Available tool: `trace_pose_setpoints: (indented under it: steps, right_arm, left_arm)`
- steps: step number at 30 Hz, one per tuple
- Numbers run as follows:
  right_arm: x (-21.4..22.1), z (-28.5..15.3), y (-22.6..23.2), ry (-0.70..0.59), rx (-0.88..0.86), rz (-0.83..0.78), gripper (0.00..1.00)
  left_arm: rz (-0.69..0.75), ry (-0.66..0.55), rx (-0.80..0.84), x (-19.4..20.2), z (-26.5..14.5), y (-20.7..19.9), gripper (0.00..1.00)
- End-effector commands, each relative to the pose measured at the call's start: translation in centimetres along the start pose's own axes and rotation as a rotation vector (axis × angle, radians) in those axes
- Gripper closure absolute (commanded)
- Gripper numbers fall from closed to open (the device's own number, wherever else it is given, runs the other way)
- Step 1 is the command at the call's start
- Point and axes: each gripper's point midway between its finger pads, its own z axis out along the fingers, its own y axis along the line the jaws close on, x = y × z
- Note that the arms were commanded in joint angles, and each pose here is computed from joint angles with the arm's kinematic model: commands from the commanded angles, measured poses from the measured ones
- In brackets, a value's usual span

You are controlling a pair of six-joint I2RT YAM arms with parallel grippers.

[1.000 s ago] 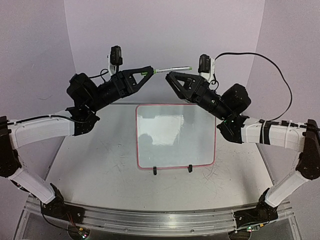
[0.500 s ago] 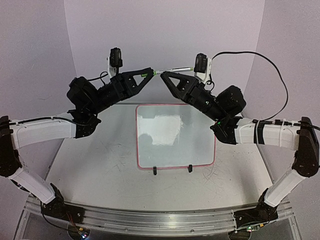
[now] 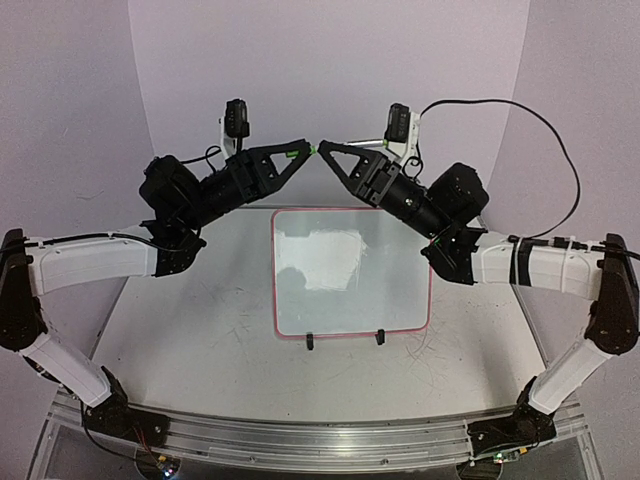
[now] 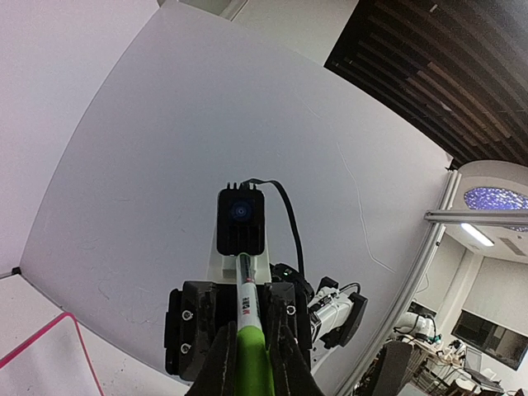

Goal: Write a sentence on the whiteboard
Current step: Open the pen cap from the whiteboard marker.

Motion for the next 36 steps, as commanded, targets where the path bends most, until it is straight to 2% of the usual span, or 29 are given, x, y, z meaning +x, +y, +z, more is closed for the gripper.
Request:
trace_pose_setpoints:
  steps: [1, 6, 14, 19, 24, 29, 36]
  right_arm:
    - [-1.7, 0.4, 2.5, 0.002, -0.043, -0.064, 0.74]
    - [-2.2, 0.2, 2.9, -0.003, -0.041, -0.077, 0.85]
    - [-2.3, 0.4, 3.6, 0.012, -0.075, -0.070, 0.86]
    - [-2.3, 0.4, 3.8, 0.015, -0.081, -0.060, 1.00]
    - [-2.8, -0.3, 3.6, 0.001, -0.054, -0.072, 1.00]
    - [-4.4, -4.1, 0.9, -0.012, 0.058, -0.084, 1.00]
    - [-8.2, -11.4, 0.1, -0.051, 0.232, -0.203, 1.00]
  left_arm:
    - [0.027, -0.004, 0.051, -0.4, 0.2, -1.3, 1.00]
    - [0.022, 0.004, 0.050, -0.1, 0.1, -1.2, 1.00]
    - [0.017, 0.010, 0.056, 0.0, 0.2, -1.3, 1.00]
    - [0.020, 0.014, 0.058, 0.1, 0.1, -1.3, 1.00]
    - [0.026, 0.014, 0.053, -0.2, -0.4, -1.4, 1.00]
    - [0.019, 0.004, -0.007, -1.7, -3.4, -0.3, 1.00]
    - [0.002, 0.000, -0.238, -2.2, -10.9, 3.2, 1.00]
